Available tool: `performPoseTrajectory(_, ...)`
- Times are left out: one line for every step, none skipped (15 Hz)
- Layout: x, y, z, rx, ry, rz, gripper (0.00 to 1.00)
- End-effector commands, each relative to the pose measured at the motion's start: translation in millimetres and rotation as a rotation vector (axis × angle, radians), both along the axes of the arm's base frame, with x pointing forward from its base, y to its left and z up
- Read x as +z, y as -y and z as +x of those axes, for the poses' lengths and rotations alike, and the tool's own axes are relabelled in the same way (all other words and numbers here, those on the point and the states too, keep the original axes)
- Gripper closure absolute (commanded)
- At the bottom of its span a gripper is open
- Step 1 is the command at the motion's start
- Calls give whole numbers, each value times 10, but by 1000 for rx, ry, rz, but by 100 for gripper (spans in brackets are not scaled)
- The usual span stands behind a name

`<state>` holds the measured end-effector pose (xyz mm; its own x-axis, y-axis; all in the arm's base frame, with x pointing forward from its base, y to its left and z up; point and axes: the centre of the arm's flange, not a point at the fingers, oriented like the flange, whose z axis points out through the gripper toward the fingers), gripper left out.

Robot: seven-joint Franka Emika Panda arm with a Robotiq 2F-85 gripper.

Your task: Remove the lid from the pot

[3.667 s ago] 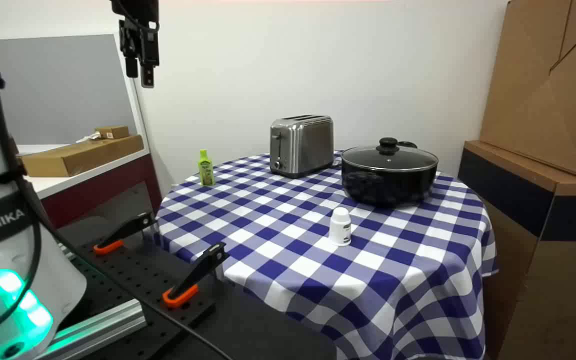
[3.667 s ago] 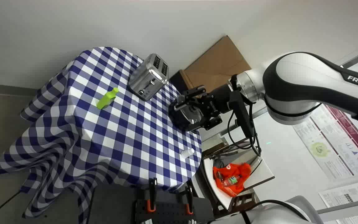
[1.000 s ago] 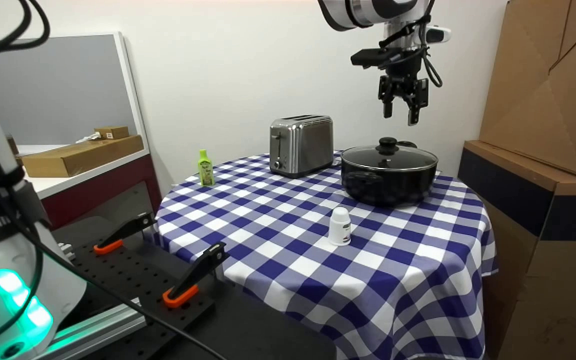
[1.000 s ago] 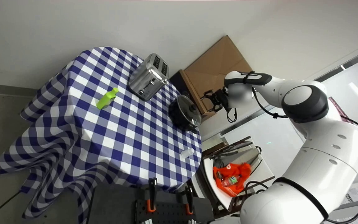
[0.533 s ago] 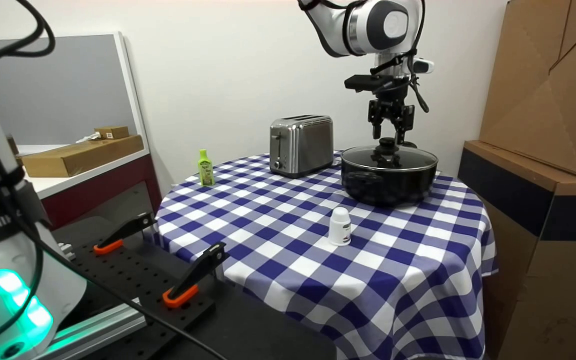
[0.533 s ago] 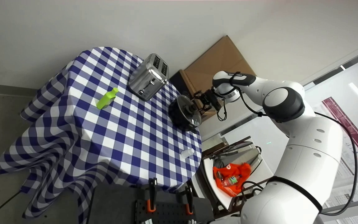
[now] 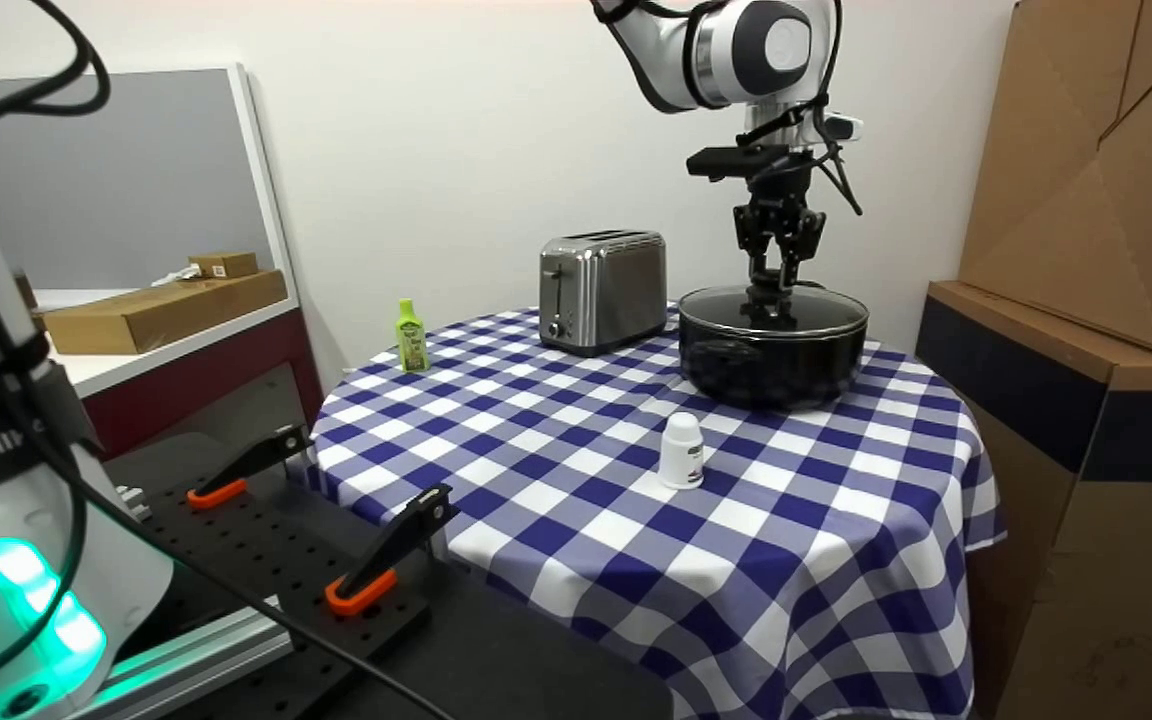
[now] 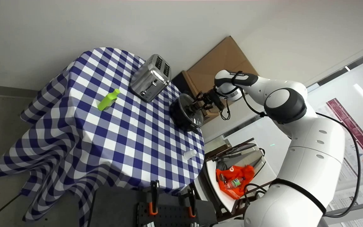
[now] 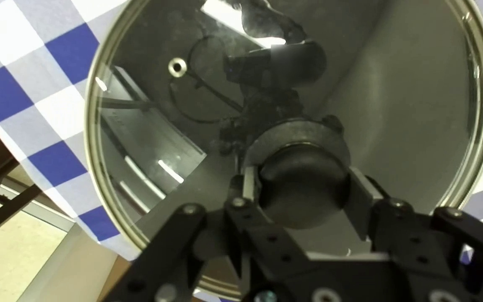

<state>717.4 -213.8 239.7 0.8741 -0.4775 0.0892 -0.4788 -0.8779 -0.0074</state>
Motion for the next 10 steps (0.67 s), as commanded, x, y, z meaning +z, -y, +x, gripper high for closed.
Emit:
performPoseTrajectory(707,-224,-109,74,36,21,75)
performPoseTrajectory(874,-281,-138,95,50,32,75)
performPoseTrajectory(1060,-343,-164,119,64,40,75)
performPoseTrajectory(1229,-413,-225,152,77,67,75)
performPoseTrajectory(1401,-505,-297,192,78,108,75)
performPoseTrajectory(1545,-621,-400,237,75,143,75)
performPoseTrajectory(1636,-763,-536,278,67,174,75)
performPoseTrajectory(1610,-908,-678,311,57,191,75)
performPoseTrajectory(1585,-1031,-793,338,43,199,75)
performPoseTrajectory(1470,-1163,-948,359,15,217,75)
